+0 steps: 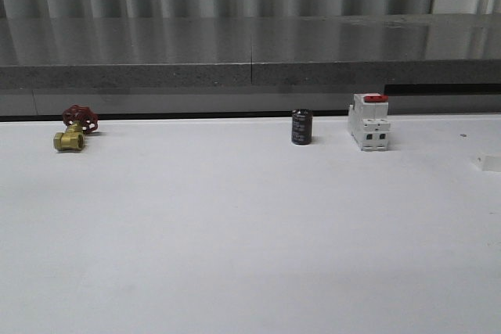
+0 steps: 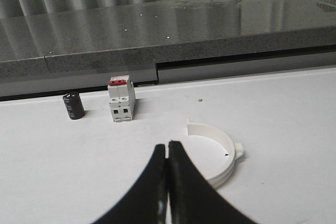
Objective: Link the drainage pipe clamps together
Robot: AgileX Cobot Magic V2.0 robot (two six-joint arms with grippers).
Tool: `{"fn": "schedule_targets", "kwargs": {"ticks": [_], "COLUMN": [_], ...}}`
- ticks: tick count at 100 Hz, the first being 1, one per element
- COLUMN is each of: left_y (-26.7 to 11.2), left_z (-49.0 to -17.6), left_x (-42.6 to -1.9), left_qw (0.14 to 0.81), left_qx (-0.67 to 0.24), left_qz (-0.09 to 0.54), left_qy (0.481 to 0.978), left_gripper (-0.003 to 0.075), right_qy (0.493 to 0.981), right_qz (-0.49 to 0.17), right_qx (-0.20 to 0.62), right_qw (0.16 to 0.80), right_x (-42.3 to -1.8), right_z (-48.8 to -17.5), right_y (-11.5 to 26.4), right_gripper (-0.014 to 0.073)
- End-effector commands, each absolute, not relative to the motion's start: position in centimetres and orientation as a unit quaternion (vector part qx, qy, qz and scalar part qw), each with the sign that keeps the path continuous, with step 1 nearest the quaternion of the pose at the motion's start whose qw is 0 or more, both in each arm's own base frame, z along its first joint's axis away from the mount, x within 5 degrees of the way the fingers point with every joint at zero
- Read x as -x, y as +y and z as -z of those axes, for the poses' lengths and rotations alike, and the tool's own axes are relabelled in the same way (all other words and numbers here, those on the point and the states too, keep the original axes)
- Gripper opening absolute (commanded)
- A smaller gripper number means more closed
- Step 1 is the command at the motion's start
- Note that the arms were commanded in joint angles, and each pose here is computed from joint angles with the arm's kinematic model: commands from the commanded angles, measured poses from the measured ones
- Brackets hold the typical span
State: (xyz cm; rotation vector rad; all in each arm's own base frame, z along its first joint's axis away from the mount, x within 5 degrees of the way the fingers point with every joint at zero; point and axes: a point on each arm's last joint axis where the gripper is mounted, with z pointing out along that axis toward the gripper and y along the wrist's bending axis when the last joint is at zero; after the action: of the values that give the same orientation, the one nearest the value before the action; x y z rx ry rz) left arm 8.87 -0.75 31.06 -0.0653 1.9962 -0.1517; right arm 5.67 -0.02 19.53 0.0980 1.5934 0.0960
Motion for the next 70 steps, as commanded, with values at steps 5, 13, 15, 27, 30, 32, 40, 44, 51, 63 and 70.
{"fn": "schedule_targets", "kwargs": {"ticks": [5, 13, 15, 27, 30, 32, 40, 44, 51, 63, 70], "left_y": [-1.0, -1.1, -1.1, -1.1, -1.1, -1.1, -1.2, -1.2, -1.2, -1.2, -1.2], "left_z": [-33.9, -34.3, -34.3, -33.9, -33.7, -33.5, -32.8, -32.6, -32.2, -31.7, -31.6], "left_x": [-12.1, -14.1, -14.6, -17.1, -17.6, -17.9, -18.9, -19.2, -19.6, -20.0, -20.2], "left_qw": [0.5, 0.476, 0.469, 0.438, 0.43, 0.425, 0.406, 0.4, 0.389, 0.38, 0.38], "left_qx": [0.03, 0.029, 0.029, 0.02, 0.019, 0.019, 0.017, 0.017, 0.017, 0.017, 0.016], "left_qz": [0.058, 0.052, 0.052, 0.029, 0.027, 0.025, 0.021, 0.02, 0.019, 0.017, 0.017], "left_qy": [0.863, 0.878, 0.881, 0.898, 0.902, 0.905, 0.913, 0.916, 0.921, 0.925, 0.925], "left_gripper": [-0.0021, -0.0021, -0.0021, -0.002, -0.002, -0.002, -0.0013, 0.0013, 0.0097, 0.0312, 0.0436], "right_qy": [0.672, 0.672, 0.672, 0.672, 0.672, 0.672, 0.672, 0.672, 0.672, 0.672, 0.672], "right_qz": [-0.045, -0.045, -0.045, -0.045, -0.045, -0.045, -0.045, -0.045, -0.045, -0.045, -0.045], "right_qx": [-0.036, -0.036, -0.036, -0.036, -0.036, -0.036, -0.036, -0.036, -0.036, -0.036, -0.036], "right_qw": [0.738, 0.738, 0.738, 0.738, 0.738, 0.738, 0.738, 0.738, 0.738, 0.738, 0.738], "right_x": [-5.4, -5.4, -5.4, -5.4, -5.4, -5.4, -5.4, -5.4, -5.4, -5.4, -5.4], "right_z": [-21.1, -21.1, -21.1, -21.1, -21.1, -21.1, -21.1, -21.1, -21.1, -21.1, -21.1], "right_y": [0.0, 0.0, 0.0, 0.0, 0.0, 0.0, 0.0, 0.0, 0.0, 0.0, 0.0], "right_gripper": [-0.0067, -0.0067, -0.0067, -0.0067, -0.0067, -0.0067, -0.0067, -0.0067, -0.0067, -0.0067, -0.0067]}}
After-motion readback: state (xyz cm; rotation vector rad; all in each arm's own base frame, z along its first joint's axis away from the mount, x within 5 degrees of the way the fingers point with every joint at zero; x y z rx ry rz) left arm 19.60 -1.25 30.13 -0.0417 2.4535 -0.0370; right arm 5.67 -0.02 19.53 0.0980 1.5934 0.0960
